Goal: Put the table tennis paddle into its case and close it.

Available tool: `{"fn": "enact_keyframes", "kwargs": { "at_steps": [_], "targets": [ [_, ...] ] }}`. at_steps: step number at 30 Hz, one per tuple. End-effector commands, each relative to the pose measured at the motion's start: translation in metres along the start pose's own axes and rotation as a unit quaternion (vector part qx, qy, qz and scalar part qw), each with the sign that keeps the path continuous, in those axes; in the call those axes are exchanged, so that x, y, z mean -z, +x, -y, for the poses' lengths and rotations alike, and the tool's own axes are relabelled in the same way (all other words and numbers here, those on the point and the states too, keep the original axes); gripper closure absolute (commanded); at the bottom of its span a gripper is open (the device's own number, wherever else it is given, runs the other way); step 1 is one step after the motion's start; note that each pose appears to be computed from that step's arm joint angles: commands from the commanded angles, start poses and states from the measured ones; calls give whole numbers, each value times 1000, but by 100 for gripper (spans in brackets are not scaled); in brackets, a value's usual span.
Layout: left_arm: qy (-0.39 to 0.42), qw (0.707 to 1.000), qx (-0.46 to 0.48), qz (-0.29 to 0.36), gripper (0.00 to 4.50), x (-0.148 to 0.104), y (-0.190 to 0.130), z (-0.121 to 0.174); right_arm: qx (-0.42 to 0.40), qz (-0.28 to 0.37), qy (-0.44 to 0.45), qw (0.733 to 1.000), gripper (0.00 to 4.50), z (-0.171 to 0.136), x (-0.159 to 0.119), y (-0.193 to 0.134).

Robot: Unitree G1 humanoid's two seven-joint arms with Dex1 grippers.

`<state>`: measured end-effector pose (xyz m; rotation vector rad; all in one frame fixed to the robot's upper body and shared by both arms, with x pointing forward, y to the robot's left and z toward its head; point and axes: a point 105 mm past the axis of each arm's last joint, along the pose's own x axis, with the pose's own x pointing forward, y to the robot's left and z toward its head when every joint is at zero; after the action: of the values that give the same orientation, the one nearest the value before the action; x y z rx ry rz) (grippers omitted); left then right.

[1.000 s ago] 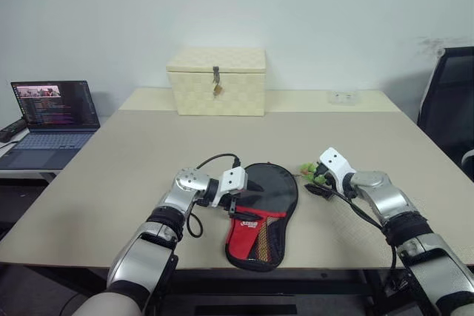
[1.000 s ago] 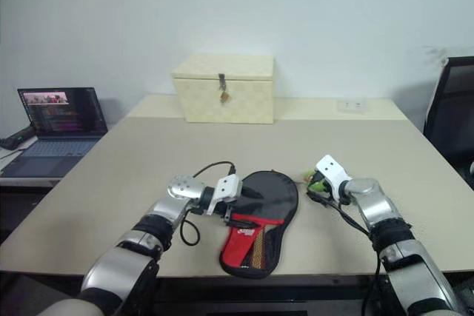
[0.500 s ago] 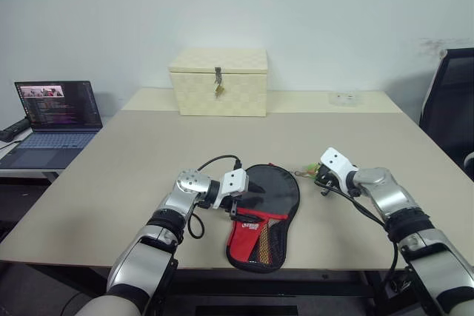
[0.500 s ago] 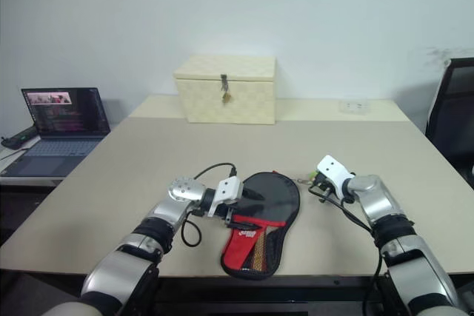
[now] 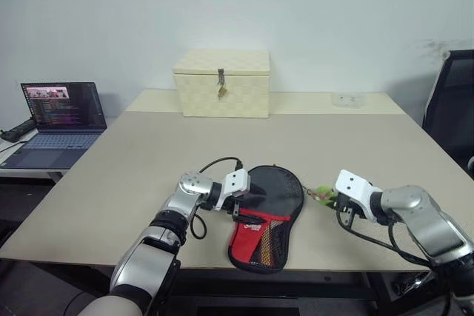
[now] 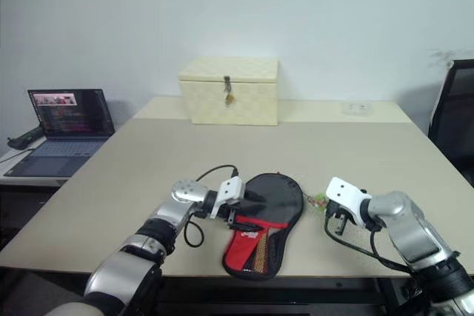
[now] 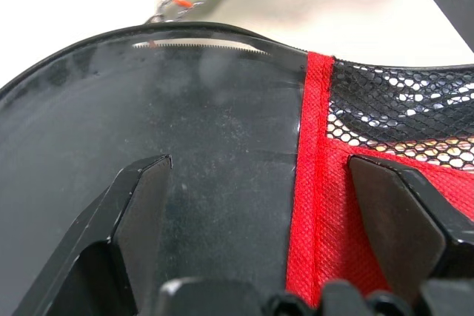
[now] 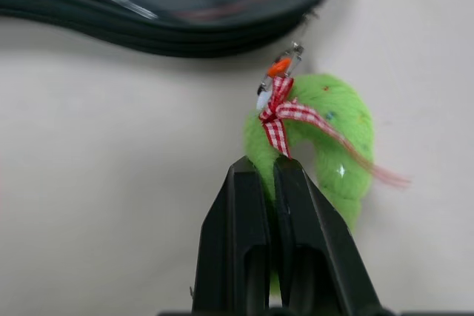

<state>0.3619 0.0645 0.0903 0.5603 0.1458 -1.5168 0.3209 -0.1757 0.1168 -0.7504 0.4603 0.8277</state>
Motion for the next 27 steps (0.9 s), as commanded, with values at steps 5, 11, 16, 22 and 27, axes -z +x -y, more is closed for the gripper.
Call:
{"fn": "enact_keyframes", "kwargs": {
  "at_steps": [5,11,16,22,27],
  "targets": [
    [-46,997,49,-44,34,30,20,27,-58,23,-21,998,443,-35,-19,-19],
    [-48,997,45,-45,34,30,22,26,-122,46,-34,991,443,-66,-35,-26],
    [-48,997,42,-47,34,30,24,25,-172,54,-47,982,443,-88,-42,-33],
    [-47,997,38,-46,34,28,28,23,-257,36,-48,965,443,-123,-30,-41],
    [-46,997,38,-46,34,28,30,23,-316,36,-55,947,443,-148,-27,-48]
  ]
}}
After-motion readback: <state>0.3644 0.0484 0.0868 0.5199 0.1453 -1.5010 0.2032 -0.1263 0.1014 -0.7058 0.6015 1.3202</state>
